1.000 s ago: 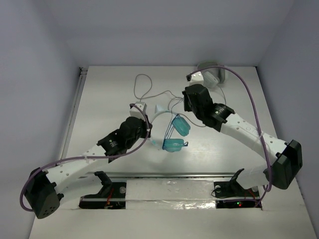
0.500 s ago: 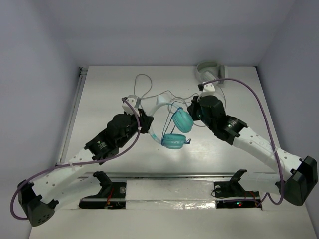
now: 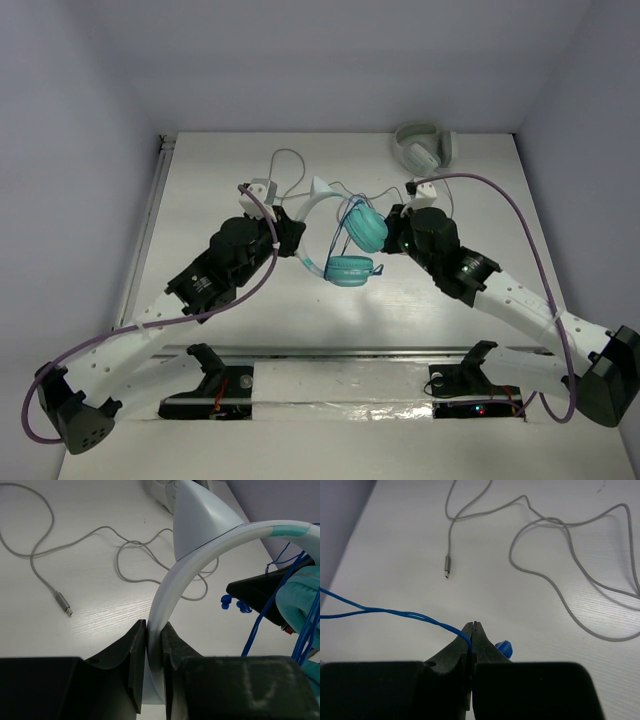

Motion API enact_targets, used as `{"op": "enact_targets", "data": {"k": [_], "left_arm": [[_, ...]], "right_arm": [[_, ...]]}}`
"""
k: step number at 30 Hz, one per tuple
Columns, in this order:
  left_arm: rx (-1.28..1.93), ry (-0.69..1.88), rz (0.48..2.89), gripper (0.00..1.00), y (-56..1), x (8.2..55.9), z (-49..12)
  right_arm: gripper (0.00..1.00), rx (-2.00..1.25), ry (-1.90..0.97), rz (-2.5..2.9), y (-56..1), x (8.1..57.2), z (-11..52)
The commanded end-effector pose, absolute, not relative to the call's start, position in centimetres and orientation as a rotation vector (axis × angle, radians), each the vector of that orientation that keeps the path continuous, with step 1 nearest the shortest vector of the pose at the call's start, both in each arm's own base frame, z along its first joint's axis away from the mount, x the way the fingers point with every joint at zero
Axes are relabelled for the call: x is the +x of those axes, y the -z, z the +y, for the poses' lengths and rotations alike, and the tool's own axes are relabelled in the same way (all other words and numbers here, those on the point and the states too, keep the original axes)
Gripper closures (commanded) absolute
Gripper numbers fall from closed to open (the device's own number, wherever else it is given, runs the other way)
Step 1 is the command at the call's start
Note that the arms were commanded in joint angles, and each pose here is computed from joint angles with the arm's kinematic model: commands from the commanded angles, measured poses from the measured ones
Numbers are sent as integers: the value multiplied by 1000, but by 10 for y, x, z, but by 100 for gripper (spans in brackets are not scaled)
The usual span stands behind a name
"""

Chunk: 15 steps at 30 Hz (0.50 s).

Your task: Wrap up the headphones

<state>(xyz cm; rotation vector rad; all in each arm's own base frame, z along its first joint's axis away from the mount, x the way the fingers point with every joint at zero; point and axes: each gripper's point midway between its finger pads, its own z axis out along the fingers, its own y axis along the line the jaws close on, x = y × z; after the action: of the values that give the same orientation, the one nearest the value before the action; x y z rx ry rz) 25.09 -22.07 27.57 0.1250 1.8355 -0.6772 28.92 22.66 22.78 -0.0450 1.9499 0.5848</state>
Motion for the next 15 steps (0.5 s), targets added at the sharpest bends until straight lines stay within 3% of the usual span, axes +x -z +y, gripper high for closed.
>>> {"op": "enact_targets", "data": {"k": [1,6,15], "left_arm": [[26,864,1629,100,-351,252,-226],[-50,1006,1556,100,-371,254,-236],[-277,1055,1512,100,-358,277,-230]], "right_arm": [[100,-40,-721,1869,-244,291,245],[100,-68,-927,1839,-229,274,266],[100,-3,-1194,1785,-242,255,285]]}}
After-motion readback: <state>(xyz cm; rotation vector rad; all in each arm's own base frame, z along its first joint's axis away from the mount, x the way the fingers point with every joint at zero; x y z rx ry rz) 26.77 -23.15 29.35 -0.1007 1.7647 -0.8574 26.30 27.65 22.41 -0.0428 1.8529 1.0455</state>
